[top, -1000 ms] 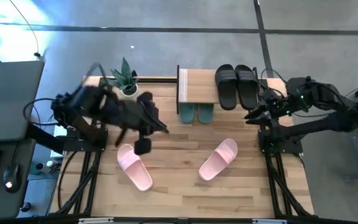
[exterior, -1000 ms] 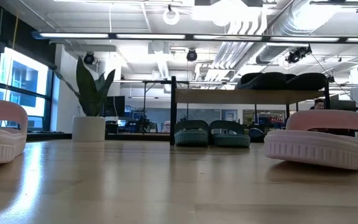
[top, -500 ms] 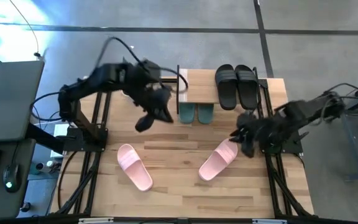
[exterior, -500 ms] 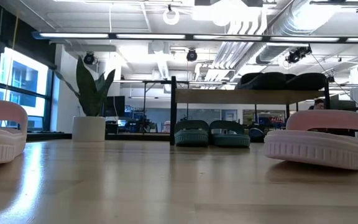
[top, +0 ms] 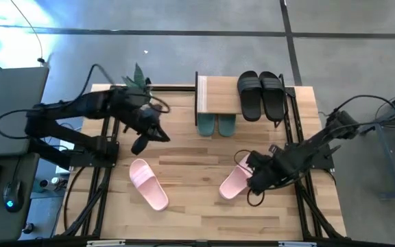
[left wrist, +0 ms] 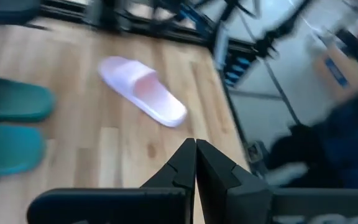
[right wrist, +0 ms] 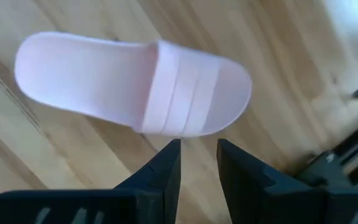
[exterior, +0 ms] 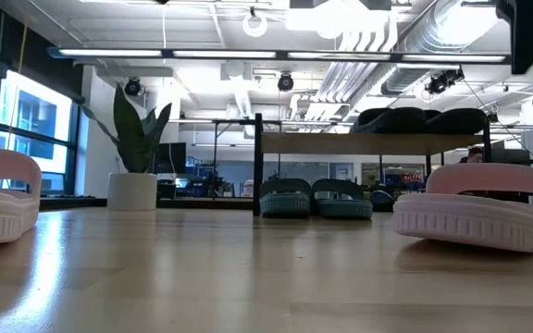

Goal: Pick and place slides into the shelf
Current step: Move the right pink slipper under the shelf

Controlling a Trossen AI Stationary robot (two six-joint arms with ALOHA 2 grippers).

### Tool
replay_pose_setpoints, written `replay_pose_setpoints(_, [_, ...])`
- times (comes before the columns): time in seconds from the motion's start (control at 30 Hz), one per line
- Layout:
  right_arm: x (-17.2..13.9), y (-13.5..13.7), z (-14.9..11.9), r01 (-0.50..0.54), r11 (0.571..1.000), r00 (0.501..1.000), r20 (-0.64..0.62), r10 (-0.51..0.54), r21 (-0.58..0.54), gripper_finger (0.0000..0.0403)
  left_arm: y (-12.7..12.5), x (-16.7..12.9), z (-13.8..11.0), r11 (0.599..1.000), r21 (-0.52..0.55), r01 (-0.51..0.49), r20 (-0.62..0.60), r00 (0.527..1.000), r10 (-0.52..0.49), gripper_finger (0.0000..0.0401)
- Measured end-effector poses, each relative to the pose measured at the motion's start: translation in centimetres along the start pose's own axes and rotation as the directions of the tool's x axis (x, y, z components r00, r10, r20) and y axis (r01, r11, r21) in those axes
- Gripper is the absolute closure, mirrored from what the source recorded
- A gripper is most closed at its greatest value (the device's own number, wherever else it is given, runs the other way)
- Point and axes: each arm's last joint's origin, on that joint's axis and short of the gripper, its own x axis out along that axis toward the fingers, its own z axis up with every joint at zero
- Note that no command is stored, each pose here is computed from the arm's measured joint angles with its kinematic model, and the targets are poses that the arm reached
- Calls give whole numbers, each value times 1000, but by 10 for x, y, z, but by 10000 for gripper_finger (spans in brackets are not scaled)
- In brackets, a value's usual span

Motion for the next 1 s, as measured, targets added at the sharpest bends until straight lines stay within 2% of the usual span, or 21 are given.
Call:
replay_pose_setpoints(0.1, [12, 14, 2, -5, 1000, 999, -32, 6, 10, 309, -6, -5, -17, 998, -7, -55, 36, 998, 56, 400])
replay_pose_setpoints(0.23, [26, 31, 5, -34, 999, 997, -63, 35, 9, 301, -12, 0, -28, 998, 4, -64, 20, 998, 64, 400])
replay_pose_setpoints(0.53, [57, 54, 7, 15, 1000, 996, -84, -15, -2, 235, -14, 7, -29, 999, 11, -46, -2, 999, 46, 399])
replay_pose_setpoints(0.77, [79, 63, 7, 117, 993, 987, -113, -114, 25, 194, -14, 7, -29, 999, 7, -46, -4, 999, 46, 400])
replay_pose_setpoints(1.0, [92, 62, 10, 216, 976, 973, -85, -214, 13, 198, -14, 7, -29, 999, 6, -46, -5, 999, 46, 400])
